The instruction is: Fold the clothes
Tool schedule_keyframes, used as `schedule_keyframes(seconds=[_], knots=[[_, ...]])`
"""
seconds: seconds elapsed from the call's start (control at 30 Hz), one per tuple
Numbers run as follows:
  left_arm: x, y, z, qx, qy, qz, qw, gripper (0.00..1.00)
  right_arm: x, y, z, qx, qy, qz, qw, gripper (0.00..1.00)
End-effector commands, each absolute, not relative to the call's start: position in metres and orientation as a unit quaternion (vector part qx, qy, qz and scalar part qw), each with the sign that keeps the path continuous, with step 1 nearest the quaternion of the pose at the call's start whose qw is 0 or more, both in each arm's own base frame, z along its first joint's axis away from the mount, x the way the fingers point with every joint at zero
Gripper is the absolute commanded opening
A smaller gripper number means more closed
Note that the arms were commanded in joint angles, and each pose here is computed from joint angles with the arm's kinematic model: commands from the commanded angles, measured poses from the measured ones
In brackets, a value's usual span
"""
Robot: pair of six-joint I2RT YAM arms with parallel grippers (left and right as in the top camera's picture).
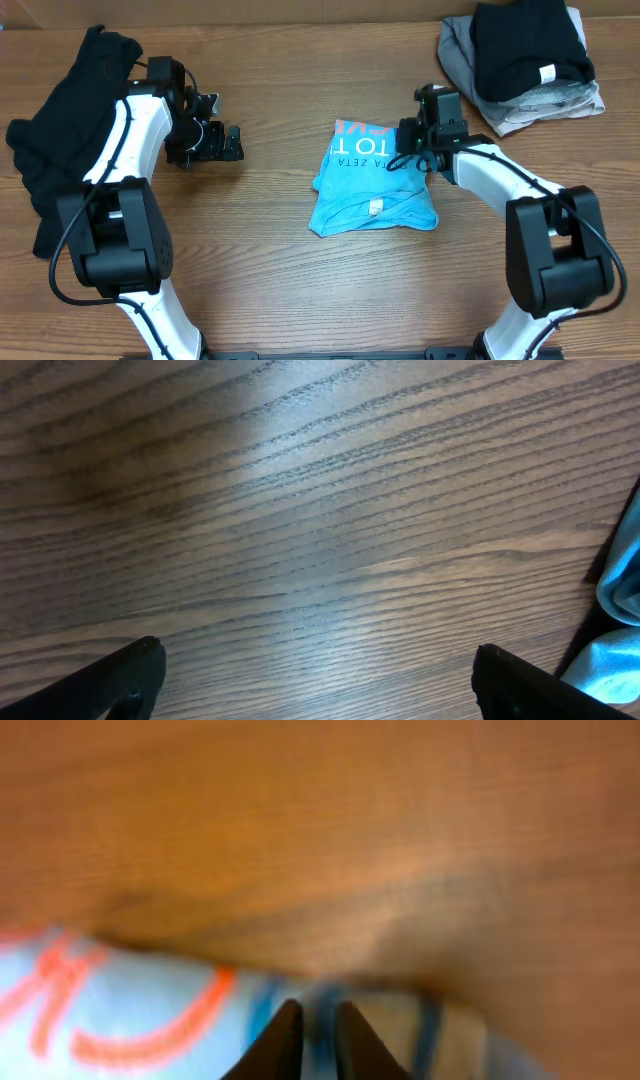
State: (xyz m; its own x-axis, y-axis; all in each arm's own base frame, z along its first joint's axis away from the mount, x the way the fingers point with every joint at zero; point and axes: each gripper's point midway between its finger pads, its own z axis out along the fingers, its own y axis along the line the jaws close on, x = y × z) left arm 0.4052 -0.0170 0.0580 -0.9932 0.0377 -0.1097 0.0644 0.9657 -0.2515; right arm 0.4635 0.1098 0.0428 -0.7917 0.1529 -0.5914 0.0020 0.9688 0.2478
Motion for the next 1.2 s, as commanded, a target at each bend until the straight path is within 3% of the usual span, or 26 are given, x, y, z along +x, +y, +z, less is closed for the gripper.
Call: schedule_keyframes(seconds=[0.0,0.07,0.2,0.23,0.4,0.5,0.73,0.9,1.17], knots=[[0.404,-0.021,0.056,0.035,0.989,-0.136,0.050,1.00,0.476,0.110,0.038,0.044,0.932,0.116,0.341,0.21],[0.405,-0.021,0.056,0.035,0.989,-0.136,0.051,1.00,0.482,0.111,0.046,0.049,0.928,0.119,0.350,0.29],[0.406,-0.022,0.056,0.036,0.989,-0.136,0.054,1.00,0.489,0.120,0.098,0.065,0.928,0.146,0.336,0.96],[0.406,-0.021,0.056,0.036,0.989,-0.136,0.054,1.00,0.489,0.121,0.115,0.064,0.929,0.149,0.333,1.00],[0.406,-0.021,0.056,0.036,0.989,-0.136,0.054,1.00,0.475,0.125,0.198,0.058,0.935,0.154,0.313,1.00],[0.406,-0.022,0.056,0.036,0.989,-0.136,0.053,1.00,0.449,0.131,0.207,0.052,0.950,0.156,0.264,1.00],[0.406,-0.021,0.056,0.036,0.989,-0.136,0.053,1.00,0.354,0.164,0.157,0.017,0.984,0.166,0.066,1.00],[0.406,-0.021,0.056,0.037,0.989,-0.136,0.054,1.00,0.296,0.178,0.100,-0.011,0.991,0.134,-0.027,0.98],[0.407,-0.021,0.056,0.037,0.989,-0.135,0.055,1.00,0.259,0.169,0.038,0.011,0.990,0.122,-0.073,0.95]])
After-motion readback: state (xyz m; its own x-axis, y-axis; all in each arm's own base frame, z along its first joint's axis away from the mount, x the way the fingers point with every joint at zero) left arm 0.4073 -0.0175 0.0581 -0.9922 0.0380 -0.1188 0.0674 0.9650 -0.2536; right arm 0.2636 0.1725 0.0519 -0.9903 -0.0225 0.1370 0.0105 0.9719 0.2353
